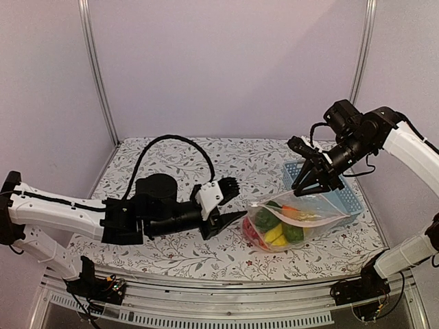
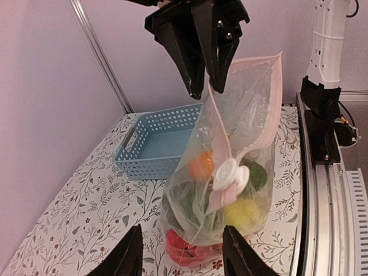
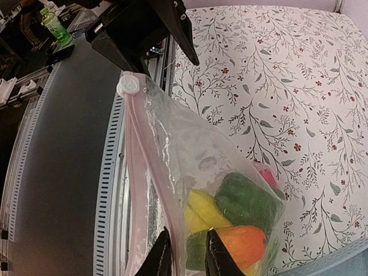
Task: Place the food in the zip-top bag and seal the zipper
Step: Pick up the zipper food storage bag at the center of the board, then adjust the zipper food storage bag at the center of the board.
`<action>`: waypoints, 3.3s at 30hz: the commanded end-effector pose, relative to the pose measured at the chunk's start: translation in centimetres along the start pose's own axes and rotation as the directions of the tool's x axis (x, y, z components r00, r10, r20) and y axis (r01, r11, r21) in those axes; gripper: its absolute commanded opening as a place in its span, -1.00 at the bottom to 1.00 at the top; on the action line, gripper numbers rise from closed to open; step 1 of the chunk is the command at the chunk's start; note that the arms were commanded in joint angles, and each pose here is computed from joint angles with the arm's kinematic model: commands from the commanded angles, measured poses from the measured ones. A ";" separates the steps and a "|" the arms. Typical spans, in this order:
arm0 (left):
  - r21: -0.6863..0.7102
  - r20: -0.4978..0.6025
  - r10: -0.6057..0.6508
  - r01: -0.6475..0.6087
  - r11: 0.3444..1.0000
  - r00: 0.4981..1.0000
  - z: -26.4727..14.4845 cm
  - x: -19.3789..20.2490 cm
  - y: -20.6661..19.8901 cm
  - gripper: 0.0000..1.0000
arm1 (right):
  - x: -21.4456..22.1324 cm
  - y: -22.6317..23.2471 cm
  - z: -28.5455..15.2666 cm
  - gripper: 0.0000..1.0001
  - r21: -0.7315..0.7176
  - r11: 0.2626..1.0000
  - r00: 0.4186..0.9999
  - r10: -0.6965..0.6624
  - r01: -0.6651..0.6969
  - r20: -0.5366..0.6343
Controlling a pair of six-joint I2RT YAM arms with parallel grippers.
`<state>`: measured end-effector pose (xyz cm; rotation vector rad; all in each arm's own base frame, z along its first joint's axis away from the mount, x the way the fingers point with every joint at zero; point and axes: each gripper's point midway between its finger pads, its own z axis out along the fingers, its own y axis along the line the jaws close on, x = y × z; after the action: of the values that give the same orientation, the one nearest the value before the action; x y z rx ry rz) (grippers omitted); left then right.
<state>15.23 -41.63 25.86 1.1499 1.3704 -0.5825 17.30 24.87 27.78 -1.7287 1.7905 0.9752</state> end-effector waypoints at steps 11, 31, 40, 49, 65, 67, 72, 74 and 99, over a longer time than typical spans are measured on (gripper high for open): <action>0.001 0.030 0.087 -0.087 0.996 0.996 3.8 -1.1 -0.4 -0.72 | -1.0 0.1 -0.1 -0.38 -0.031 1.000 0.999 0.004 -0.002 0.039; -0.412 0.013 -0.228 0.213 0.886 0.974 -3.2 0.7 9.6 -1.00 | -1.8 -0.1 -1.1 0.36 0.036 0.997 0.996 -0.063 0.061 0.059; -0.462 -0.003 -0.265 0.234 0.856 0.964 -4.3 1.6 10.6 -1.00 | 1.5 -1.4 0.8 0.47 0.093 0.995 0.999 -0.036 0.037 -0.014; -0.463 0.002 -0.270 0.240 0.853 0.963 -4.7 1.6 10.9 -1.00 | -0.4 -2.9 1.1 0.22 0.203 0.978 0.998 -0.059 0.051 0.033; -0.422 -0.001 -0.266 0.241 0.874 0.964 -4.3 1.6 10.9 -0.57 | -2.0 -2.7 0.5 -0.90 0.197 0.978 0.994 -0.087 0.072 0.067; -0.415 0.002 -0.262 0.239 0.878 0.965 -4.1 1.6 11.1 -0.68 | -2.0 -2.6 0.5 -0.91 0.185 0.980 0.994 -0.087 0.073 0.070; -0.410 0.013 -0.268 0.249 0.877 0.963 -4.2 1.6 11.4 -1.00 | -1.9 -2.5 0.2 -1.00 0.182 0.981 0.993 -0.081 0.064 0.082; -0.405 0.051 -0.281 0.277 0.872 0.958 -4.7 1.1 11.5 -1.00 | -1.8 -2.8 -0.5 -1.00 0.180 0.983 0.991 -0.068 0.047 0.111; -0.291 0.193 -0.292 0.339 0.895 0.937 -4.9 -2.3 10.9 -1.00 | -7.4 -5.2 -5.1 0.20 0.318 0.943 0.956 -0.175 0.095 0.234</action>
<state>21.38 -33.55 30.57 0.6468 1.4813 -0.6295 24.69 24.75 32.36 -1.3967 1.6695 0.9145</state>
